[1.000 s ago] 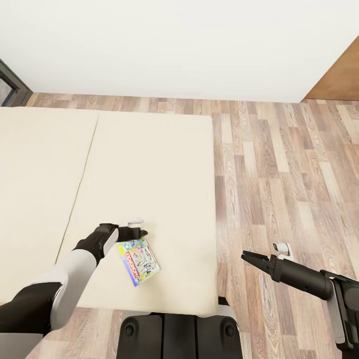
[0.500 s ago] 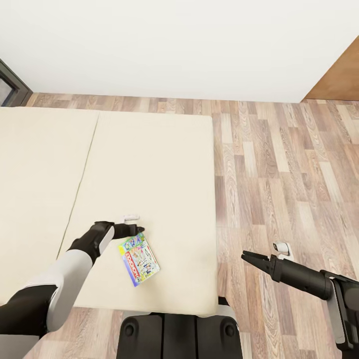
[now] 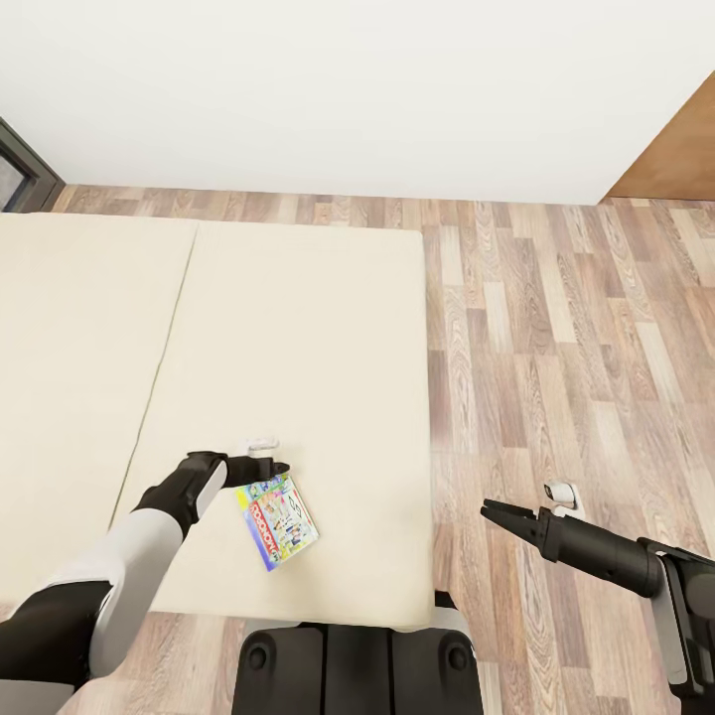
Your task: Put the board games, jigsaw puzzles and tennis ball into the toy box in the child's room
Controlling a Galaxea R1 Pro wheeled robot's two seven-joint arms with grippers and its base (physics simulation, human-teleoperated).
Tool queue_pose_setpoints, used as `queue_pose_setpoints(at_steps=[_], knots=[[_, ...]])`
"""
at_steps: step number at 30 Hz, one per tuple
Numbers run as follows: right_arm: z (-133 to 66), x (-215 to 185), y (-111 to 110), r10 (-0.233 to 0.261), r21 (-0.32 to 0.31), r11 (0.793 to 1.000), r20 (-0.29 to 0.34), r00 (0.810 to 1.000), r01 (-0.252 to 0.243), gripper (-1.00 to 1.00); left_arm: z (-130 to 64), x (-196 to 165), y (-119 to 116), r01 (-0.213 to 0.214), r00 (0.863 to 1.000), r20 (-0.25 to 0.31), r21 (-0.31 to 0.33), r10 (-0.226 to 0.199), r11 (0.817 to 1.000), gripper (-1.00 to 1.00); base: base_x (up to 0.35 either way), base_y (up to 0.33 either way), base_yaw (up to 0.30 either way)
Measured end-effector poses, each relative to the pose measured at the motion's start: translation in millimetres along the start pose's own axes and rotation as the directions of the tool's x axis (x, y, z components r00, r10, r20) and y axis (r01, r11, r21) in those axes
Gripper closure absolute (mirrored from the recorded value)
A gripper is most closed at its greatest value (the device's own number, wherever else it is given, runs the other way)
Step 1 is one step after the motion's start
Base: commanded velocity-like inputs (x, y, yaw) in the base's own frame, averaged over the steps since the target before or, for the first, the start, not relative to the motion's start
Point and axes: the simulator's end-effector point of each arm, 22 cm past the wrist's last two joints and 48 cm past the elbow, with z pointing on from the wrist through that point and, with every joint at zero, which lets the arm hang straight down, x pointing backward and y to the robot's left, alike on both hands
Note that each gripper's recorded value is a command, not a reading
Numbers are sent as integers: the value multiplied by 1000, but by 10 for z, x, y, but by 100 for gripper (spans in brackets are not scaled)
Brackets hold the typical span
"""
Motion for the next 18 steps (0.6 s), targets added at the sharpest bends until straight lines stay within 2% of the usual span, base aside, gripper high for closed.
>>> queue_pose_setpoints(at_steps=[8, 18], knots=[[1, 1, 0, 0, 0, 1000, -1, 1000, 0, -100, 31, 191, 27, 8, 1000, -25, -2, -8, 1000, -100, 0, 0, 0], [4, 3, 2, 0, -1, 1000, -1, 1000, 0, -100, -12, 276, 262, 15, 999, -36, -32, -16, 999, -100, 0, 0, 0]])
